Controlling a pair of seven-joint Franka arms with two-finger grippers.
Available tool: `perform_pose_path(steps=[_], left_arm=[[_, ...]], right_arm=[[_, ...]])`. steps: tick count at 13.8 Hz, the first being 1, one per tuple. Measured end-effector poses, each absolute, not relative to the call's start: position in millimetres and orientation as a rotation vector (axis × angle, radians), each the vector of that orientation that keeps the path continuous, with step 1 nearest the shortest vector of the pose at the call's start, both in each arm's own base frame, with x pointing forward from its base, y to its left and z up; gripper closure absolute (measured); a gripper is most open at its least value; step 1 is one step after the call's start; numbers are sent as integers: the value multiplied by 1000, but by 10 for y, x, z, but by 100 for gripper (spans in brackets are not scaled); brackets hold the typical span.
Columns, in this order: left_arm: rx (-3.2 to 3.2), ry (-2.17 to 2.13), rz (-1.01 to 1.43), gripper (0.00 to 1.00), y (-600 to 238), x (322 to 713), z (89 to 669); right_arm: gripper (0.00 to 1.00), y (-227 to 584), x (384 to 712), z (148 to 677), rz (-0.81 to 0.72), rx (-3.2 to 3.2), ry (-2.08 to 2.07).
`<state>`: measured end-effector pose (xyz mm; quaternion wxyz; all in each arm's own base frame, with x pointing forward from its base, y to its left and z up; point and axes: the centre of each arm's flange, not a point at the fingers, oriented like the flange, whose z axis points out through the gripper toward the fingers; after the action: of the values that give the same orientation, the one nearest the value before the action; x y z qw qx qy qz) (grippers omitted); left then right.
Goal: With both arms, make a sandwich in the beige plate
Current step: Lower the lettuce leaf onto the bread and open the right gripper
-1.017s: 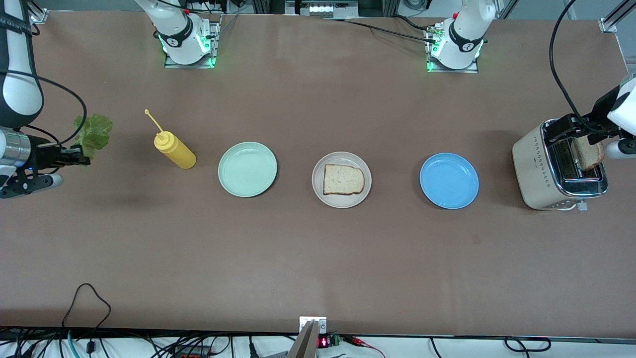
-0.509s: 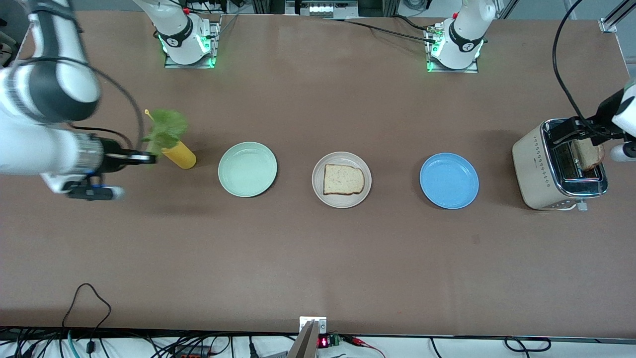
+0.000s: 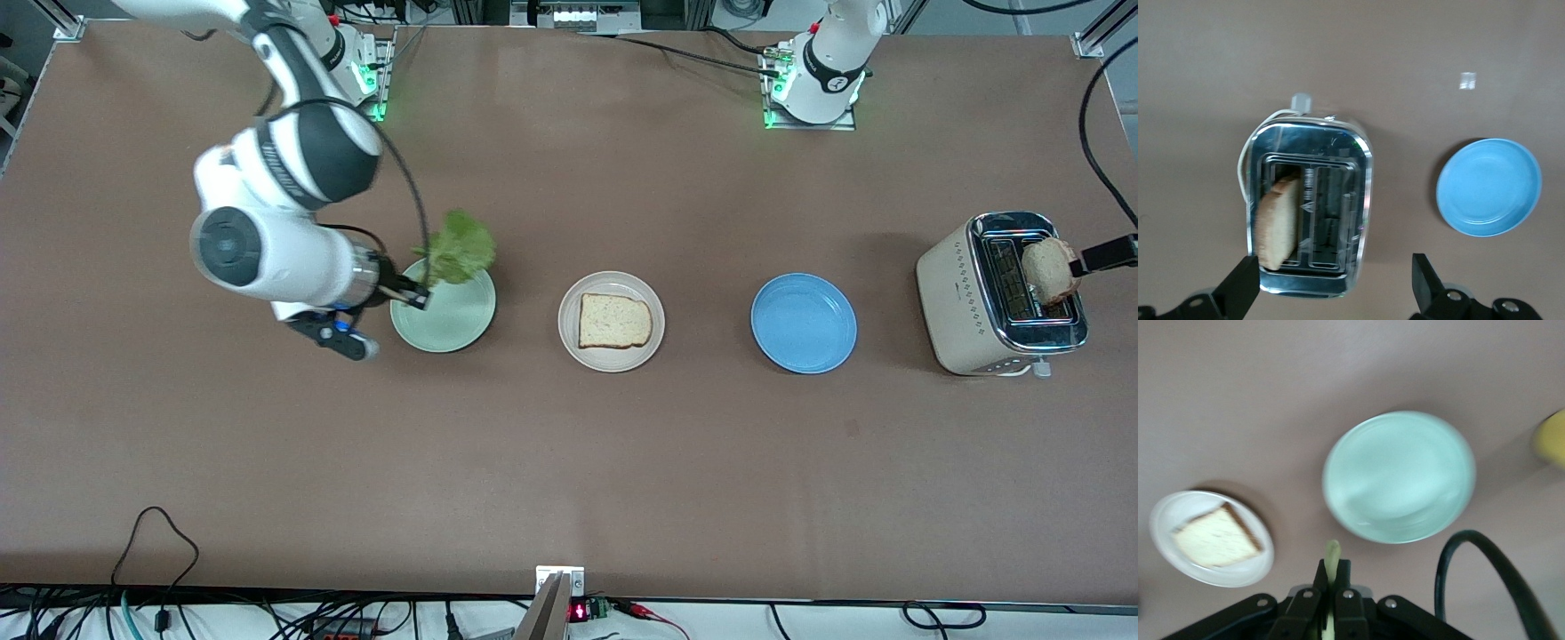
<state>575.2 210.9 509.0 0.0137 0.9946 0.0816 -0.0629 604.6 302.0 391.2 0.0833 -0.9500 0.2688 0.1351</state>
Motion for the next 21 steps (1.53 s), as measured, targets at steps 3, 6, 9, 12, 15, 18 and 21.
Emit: perform_pose_path(steps=[3,6,9,12,15,18,21], left_arm=[[3054,241,-304,0,2521,5712,4615],[3000,225,-414,0,2790,5639,4185],[2964,198,-475,0,2890,5585,3978],[2931,184,-525,4,2991,5550,3721],[2910,184,-560,11,3018,5546,3535],[2903,181,-572,41,3008,5558,3466],[2902,151,-565,74,3032,5550,3474]], right_arm=[[95,3527,6016,3601,380,-2691,1021],[95,3951,5956,3253,340,-2569,1201],[95,4444,5766,2806,317,-2452,1337],[95,4734,5604,2449,333,-2359,1434],[95,4852,5492,2239,379,-2360,1457],[95,4908,5476,2112,381,-2354,1462],[95,4892,5534,2077,366,-2337,1468]])
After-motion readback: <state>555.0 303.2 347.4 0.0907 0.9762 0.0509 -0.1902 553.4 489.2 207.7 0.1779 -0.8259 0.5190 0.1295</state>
